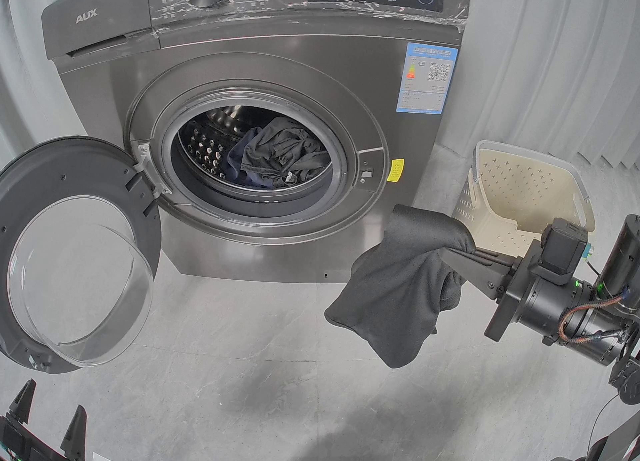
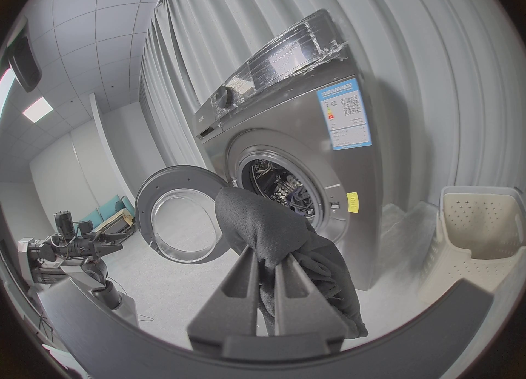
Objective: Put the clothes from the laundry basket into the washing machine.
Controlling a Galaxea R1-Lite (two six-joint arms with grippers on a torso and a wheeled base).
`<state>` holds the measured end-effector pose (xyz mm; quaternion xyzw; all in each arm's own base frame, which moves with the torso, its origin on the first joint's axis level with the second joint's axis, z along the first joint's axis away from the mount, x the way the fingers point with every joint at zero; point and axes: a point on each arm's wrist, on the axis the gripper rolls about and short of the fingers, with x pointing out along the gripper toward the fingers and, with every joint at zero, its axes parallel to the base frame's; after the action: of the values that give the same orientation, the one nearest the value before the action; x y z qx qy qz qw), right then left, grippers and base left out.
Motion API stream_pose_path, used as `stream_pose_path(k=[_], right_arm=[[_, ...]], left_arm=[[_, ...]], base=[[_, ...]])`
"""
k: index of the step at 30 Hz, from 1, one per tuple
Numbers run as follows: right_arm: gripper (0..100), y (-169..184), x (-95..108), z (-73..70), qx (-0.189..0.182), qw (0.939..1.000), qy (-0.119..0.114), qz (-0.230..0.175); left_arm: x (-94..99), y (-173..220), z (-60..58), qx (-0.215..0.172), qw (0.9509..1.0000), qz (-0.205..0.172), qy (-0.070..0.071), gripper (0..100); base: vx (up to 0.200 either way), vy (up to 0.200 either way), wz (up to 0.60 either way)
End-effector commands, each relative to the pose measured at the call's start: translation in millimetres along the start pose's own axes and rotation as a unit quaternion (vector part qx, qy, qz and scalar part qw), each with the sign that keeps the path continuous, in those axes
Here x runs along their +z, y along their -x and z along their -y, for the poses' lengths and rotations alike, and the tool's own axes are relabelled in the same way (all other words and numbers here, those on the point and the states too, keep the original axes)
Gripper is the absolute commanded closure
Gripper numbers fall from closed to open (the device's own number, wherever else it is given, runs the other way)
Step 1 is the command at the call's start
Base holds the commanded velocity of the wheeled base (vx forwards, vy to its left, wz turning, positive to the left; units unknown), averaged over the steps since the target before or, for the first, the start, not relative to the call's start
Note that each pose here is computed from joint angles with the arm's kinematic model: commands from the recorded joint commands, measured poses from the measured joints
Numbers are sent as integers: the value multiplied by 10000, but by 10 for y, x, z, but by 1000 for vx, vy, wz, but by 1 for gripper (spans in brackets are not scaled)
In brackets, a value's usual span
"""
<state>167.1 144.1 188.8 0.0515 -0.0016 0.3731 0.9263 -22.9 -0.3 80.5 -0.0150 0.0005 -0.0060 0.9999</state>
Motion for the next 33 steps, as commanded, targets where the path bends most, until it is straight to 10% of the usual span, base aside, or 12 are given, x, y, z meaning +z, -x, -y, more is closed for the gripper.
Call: stream_pose_path(k=[1, 33], right_arm=[[100, -4, -1, 1, 0, 10000, -7, 0], [100, -422, 17, -64, -112, 9999, -60, 112]], left_arm=[[-47, -2, -1, -1, 10000, -11, 4, 0], [-50, -2, 0, 6, 9999, -3, -104, 0]], base=[[0, 0, 0], [0, 38, 0]])
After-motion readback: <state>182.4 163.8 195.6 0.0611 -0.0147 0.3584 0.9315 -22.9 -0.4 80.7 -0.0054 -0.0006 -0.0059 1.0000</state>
